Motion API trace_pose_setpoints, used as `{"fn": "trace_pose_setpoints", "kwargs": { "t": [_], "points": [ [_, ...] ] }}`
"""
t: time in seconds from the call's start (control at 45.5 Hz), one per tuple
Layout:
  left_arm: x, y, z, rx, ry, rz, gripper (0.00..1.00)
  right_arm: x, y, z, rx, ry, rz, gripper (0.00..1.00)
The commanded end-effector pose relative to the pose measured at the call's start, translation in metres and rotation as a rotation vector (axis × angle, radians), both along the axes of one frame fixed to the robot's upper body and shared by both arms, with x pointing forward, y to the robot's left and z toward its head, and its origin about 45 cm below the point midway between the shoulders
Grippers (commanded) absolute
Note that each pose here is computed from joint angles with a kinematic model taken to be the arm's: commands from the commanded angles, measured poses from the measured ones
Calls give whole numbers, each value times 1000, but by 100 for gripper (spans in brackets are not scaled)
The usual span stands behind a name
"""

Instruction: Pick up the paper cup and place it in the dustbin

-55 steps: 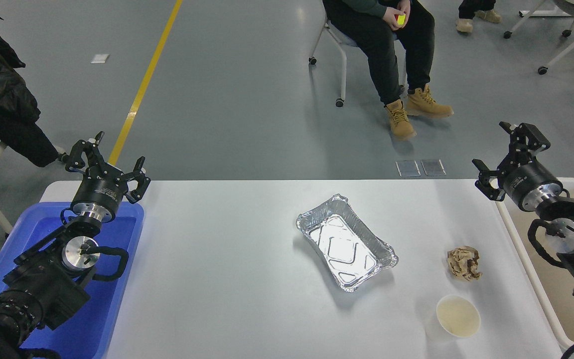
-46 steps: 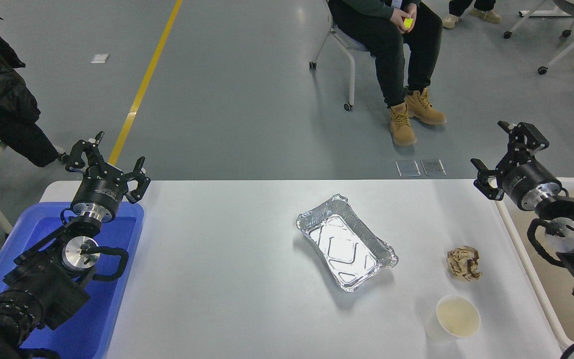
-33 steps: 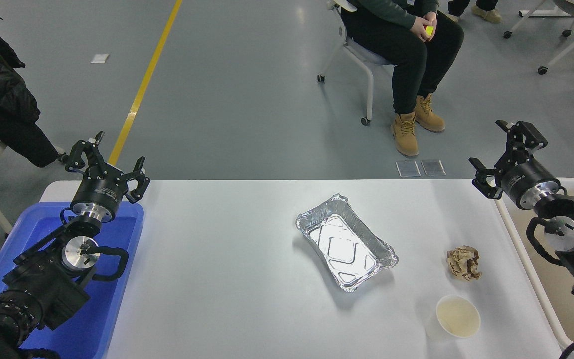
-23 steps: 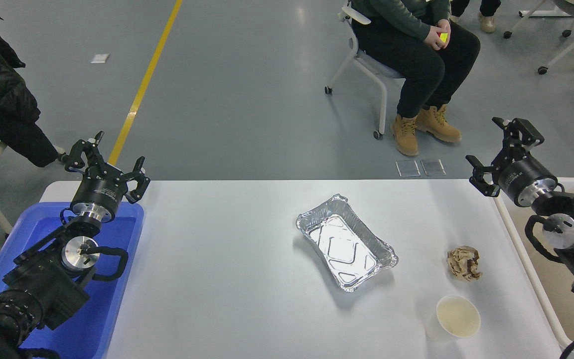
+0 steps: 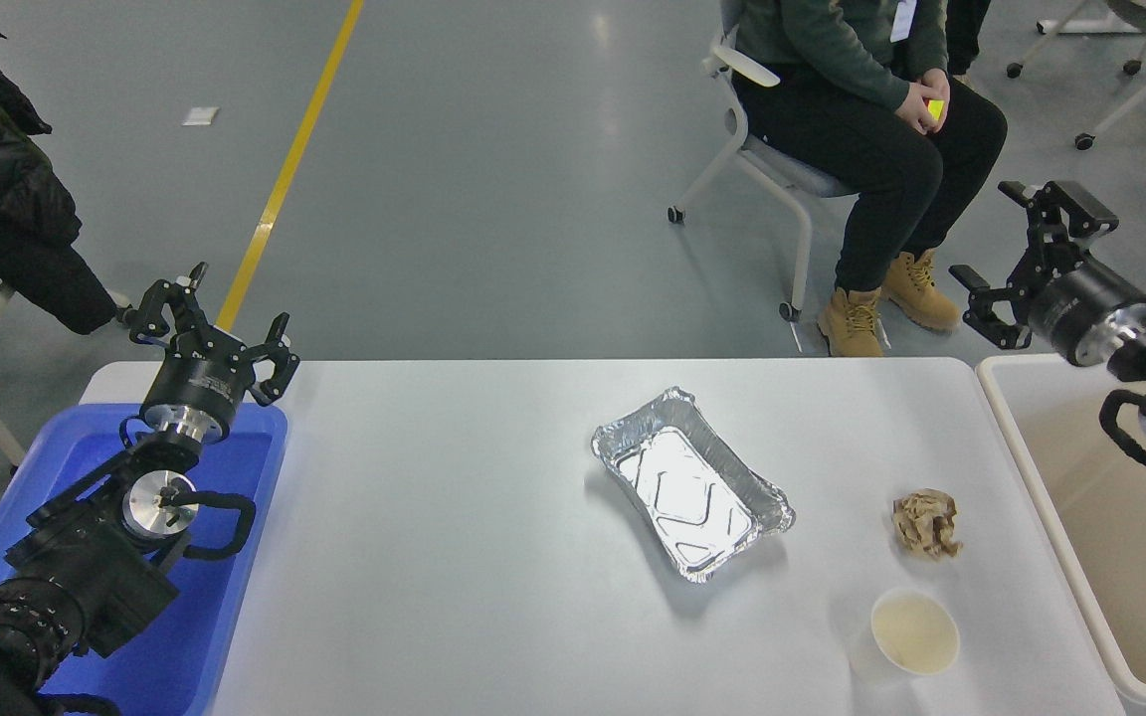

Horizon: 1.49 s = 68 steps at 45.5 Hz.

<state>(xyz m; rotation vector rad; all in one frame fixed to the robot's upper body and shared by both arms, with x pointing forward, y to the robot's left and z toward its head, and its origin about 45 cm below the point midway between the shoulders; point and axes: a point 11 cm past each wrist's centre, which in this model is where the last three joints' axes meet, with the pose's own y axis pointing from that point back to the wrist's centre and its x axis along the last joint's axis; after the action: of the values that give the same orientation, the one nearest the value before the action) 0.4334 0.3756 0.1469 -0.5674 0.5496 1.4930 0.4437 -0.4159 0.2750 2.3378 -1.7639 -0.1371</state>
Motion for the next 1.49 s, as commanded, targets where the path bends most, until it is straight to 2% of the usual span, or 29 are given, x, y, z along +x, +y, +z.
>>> {"fn": "trace_pose_setpoints", "kwargs": {
  "t": [0.0,0.198,0.44,0.769,1.055,1.473],
  "points": [
    [0,0,0,0,0,0,99,2,0,48,-228,5,93,100],
    [0,0,0,0,0,0,99,4,15,82,-420,19,192,100],
    [0,0,0,1,1,-1,99,-12,58,117,-654,63,379,100],
    [0,0,0,0,0,0,99,-18,122,118,-918,132,601,100],
    [0,0,0,0,0,0,99,-50,141,83,-1092,277,787,100],
    [0,0,0,0,0,0,99,-95,117,73,-1194,445,859,100]
  ]
}}
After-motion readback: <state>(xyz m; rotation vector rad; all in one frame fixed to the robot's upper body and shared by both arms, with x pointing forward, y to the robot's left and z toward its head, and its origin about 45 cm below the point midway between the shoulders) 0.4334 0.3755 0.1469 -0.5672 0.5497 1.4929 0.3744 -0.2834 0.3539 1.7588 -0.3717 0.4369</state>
